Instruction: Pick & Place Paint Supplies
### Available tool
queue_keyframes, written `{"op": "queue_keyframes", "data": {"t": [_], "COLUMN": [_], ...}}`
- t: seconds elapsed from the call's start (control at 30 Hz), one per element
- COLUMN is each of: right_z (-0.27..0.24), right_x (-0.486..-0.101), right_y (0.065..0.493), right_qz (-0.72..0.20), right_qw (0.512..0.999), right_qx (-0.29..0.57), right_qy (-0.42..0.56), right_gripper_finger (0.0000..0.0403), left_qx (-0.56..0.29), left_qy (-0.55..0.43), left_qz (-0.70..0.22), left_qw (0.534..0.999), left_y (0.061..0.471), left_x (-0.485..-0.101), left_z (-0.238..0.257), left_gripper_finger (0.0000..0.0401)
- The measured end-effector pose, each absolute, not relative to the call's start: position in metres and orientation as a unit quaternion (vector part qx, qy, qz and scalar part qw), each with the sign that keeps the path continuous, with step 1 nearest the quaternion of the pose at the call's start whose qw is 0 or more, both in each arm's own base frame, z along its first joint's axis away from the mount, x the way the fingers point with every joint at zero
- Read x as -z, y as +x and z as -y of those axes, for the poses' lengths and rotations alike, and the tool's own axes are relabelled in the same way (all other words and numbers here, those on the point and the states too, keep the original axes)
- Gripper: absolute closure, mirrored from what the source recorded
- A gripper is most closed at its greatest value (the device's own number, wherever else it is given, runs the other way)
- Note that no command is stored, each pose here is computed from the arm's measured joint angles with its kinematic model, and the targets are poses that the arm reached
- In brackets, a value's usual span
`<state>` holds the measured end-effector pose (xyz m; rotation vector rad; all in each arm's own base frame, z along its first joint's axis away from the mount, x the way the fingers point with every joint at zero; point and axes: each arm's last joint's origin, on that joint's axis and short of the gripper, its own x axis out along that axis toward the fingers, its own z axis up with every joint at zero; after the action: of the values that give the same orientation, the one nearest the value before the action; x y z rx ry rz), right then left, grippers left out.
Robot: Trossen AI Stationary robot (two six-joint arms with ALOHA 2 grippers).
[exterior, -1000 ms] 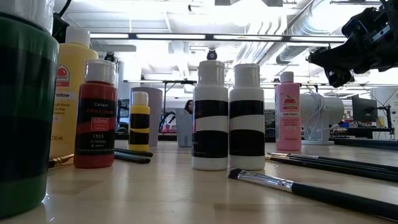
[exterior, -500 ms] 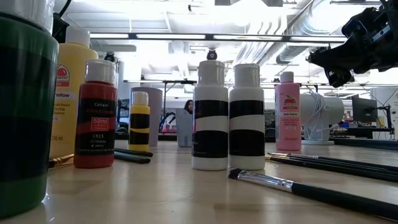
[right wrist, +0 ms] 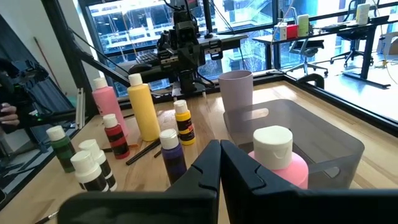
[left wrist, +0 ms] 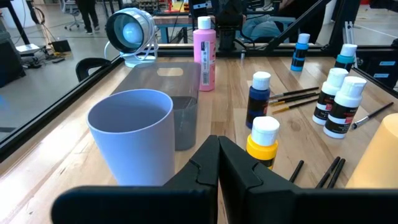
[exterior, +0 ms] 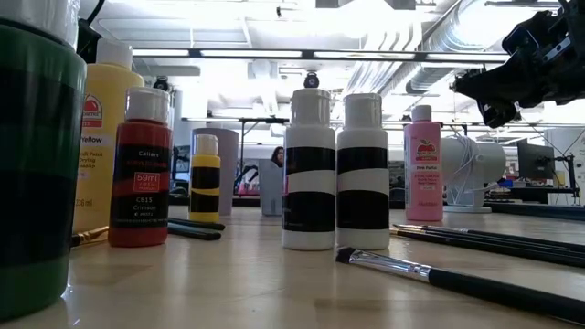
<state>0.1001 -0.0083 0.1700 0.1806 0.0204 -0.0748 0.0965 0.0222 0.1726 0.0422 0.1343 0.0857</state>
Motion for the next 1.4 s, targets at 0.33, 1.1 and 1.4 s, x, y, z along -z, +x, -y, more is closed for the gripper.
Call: {"op": "queue_keyframes", "data": {"t": [0.33,1.1,1.4], "right_z": [0.0079,0.0079,0.0079], "right_x": [-0.1699,-0.1699,-0.1699], "right_y": [0.1002,0.1002,0.1002], "right_qz": [-0.011,-0.011,-0.011], "right_qw": [0.995,0.995,0.995], "right_qx": [0.03,0.03,0.03], "right_qy": [0.09,0.09,0.09], "right_gripper_finger": [0.0401,0.0401,0.0401], "left_qx": [-0.043,-0.045,-0.045], "left_qy": [0.021,-0.019,-0.019], "left_qz": [-0.067,-0.065,-0.065], "left_qw": [0.997,0.997,0.997], "left_y": [0.0965,0.0965,0.0965], "left_x": [-0.1728,-0.1728,-0.1726], "left_z": [-0.0221,-0.0222,-0.0222], "left_gripper_finger": [0.0401,0.0401,0.0401]}}
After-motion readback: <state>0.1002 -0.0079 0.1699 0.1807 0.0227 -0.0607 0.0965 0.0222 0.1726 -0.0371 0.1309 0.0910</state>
